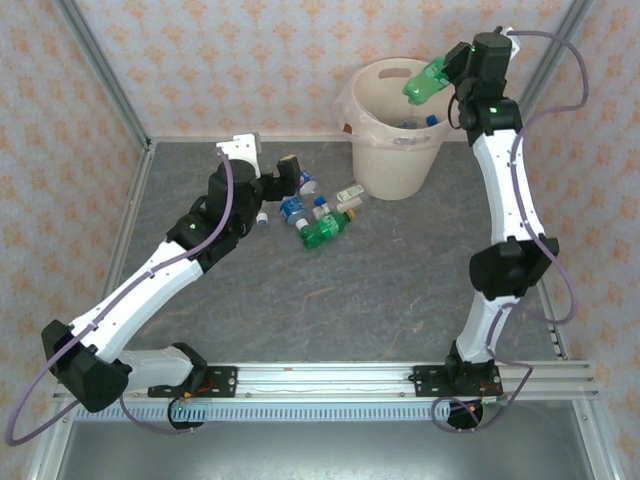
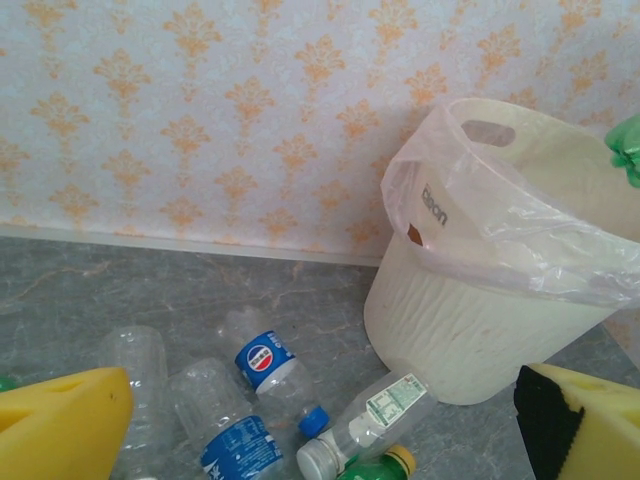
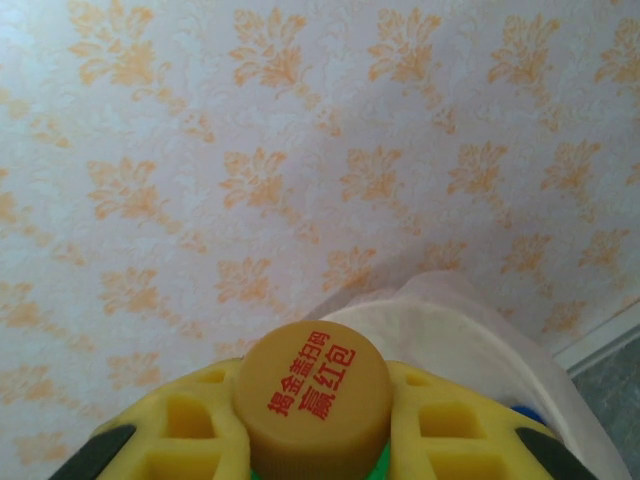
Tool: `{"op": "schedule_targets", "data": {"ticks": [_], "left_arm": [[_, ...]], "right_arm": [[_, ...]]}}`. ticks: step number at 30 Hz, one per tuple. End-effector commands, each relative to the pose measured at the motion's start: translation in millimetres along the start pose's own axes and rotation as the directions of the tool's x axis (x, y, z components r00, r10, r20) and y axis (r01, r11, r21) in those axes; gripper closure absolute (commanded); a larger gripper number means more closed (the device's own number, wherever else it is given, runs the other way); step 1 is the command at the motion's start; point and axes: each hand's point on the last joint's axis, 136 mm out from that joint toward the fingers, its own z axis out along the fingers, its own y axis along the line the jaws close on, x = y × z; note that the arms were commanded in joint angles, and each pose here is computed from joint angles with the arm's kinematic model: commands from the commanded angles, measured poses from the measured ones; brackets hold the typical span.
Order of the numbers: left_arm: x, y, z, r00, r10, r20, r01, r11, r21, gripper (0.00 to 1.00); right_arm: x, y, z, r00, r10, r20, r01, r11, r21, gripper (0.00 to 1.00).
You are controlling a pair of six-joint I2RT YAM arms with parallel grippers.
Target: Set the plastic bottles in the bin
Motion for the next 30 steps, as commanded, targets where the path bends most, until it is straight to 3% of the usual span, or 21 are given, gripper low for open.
{"op": "schedule_targets", "data": {"ticks": [1,5,9,12,14,24,30], "left_arm": [[-2,16,-8,1.0,-0.02,0.019,0.021,0.998,-0.055,0.01],[-3,25,-15,0.999,-0.024,0.036,0.027,0.996,-0.083,0.01],[-1,31,-16,0.999,-0.024,0.037,0.027,0.994,-0.102,0.01],[1,32,-13,0.999,-0.019,0.028,0.022,0.994,-0.105,0.01],[3,31,-9,1.0,-0.012,0.021,0.015,0.995,-0.102,0.01],[25,26,18,0.999,0.024,-0.032,-0.026,0.996,-0.081,0.01],[67,16,48,0.986,0.054,-0.156,-0.057,0.998,-0.014,0.01]], "right_arm": [[-20,-1,6,0.996,-0.011,0.087,0.007,0.999,0.041,0.77],[-14,-9,19,0.996,-0.032,0.083,0.025,0.996,0.086,0.73],[-3,-13,24,0.998,-0.038,0.046,0.034,0.996,0.088,0.54],[1,-11,23,0.999,-0.032,0.024,0.03,0.997,0.076,0.28],[3,-6,21,1.0,-0.029,0.0,0.029,0.999,0.046,0.0],[-10,13,-13,0.999,-0.028,-0.027,0.027,0.999,-0.021,0.0],[-8,20,-38,0.997,-0.035,-0.07,0.031,0.998,-0.061,0.0]]}}
